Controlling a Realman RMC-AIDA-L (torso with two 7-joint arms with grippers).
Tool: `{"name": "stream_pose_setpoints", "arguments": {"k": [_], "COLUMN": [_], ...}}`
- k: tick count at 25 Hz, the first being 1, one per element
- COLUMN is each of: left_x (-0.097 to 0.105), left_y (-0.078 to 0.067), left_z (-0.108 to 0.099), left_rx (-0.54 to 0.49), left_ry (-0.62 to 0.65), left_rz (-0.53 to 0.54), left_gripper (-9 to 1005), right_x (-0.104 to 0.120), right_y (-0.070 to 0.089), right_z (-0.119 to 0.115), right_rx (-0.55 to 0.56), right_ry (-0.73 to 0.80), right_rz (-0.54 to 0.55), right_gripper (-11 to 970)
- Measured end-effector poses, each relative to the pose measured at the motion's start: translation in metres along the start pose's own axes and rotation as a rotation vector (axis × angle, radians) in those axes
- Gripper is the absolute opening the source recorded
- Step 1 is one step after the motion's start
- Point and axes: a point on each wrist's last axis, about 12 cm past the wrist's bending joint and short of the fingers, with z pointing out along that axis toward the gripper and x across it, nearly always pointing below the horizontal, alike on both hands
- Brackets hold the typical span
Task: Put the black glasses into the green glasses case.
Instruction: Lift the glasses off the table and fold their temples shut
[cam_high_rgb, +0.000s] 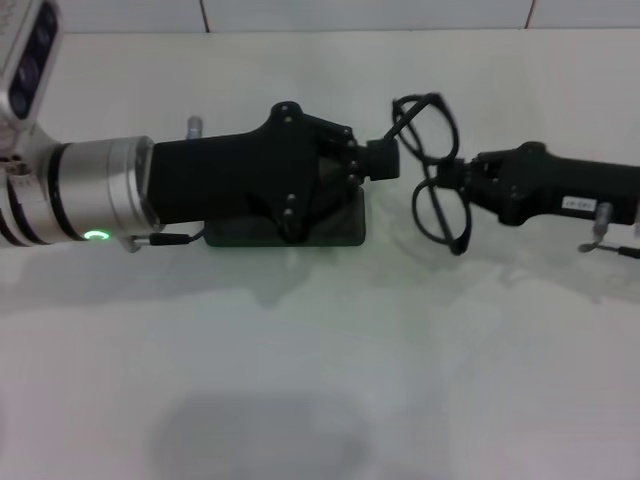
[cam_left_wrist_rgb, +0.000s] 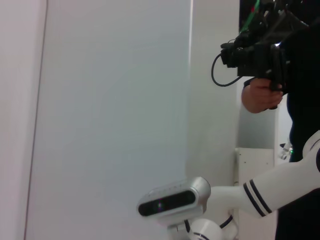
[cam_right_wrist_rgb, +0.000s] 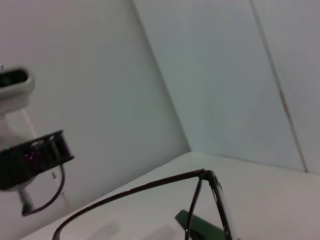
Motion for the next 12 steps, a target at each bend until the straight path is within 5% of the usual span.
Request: {"name": "stream_pose_setpoints", "arguments": {"k": [12], "left_x": [0.012], "left_y": [-0.007], "left_z": [0.011], "left_rx": [0.022], "left_ry": [0.005], "left_rz": [-0.068], "left_gripper": [25], "right_x": [-0.017], "right_y": [0.004], "right_z": [0.016], "right_rx": [-0.06], "right_ry": [-0.028], "right_rz": [-0.041], "right_gripper": [79]}}
